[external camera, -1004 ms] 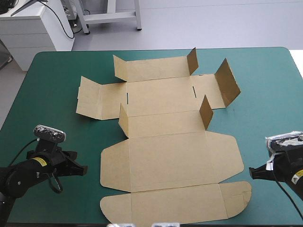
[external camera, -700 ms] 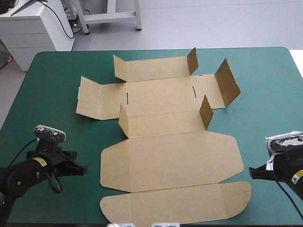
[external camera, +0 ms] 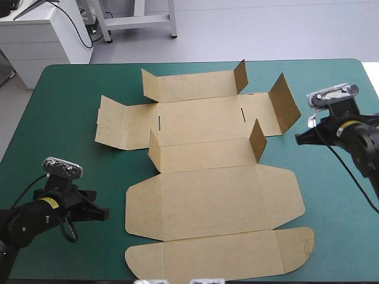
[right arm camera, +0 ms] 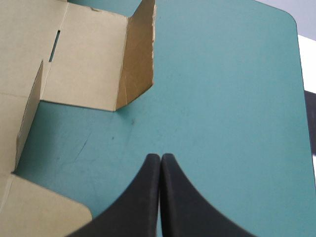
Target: Fold the box
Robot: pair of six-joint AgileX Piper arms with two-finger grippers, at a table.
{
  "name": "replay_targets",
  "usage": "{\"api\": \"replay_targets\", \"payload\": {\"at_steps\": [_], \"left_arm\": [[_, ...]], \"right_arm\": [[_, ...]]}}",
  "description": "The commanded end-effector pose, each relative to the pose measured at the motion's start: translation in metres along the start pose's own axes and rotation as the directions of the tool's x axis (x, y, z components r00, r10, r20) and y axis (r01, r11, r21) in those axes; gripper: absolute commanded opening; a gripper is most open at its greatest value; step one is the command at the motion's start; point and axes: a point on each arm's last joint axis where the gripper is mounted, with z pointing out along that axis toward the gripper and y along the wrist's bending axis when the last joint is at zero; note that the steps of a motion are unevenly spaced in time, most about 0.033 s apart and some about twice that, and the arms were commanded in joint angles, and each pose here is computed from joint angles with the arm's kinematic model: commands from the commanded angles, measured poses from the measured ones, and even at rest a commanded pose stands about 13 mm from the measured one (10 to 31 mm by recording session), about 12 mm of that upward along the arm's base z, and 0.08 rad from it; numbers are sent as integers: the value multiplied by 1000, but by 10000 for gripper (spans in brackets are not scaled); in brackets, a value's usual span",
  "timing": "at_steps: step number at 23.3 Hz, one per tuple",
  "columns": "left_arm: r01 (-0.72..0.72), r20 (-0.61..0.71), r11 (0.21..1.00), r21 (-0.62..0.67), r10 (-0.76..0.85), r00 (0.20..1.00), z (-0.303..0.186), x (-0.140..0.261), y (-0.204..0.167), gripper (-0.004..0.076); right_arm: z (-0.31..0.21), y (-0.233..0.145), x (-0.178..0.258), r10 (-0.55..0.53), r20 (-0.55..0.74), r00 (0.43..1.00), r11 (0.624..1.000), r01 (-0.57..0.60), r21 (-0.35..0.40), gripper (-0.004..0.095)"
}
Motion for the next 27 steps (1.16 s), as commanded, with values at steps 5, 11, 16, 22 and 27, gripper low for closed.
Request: {"api": "replay_targets", "payload": {"at_steps": [5, 11, 16, 22, 27], "left_arm": [[8, 71, 1000, 7, -9, 997, -6, -10, -2, -8], [8, 71, 1000, 7, -9, 997, -6, -10, -2, -8], [8, 71, 1000, 7, -9, 997, -6, -10, -2, -8], [8, 71, 1000, 7, -9, 997, -6, -10, -2, -8], [8, 53, 1000, 12, -9, 999, -6, -8, -2, -8]], "right_arm": [[37, -10, -66, -20, 43, 999, 999, 19, 26, 209], [66, -16, -93, -17, 8, 1000, 1000, 17, 12, 526], [103, -37, -100, 51, -98, 994, 994, -59, -89, 526], [154, -40, -98, 42, -211, 977, 986, -75, -151, 527], [199, -33, -95, 40, -251, 967, 973, -94, -209, 527]]}}
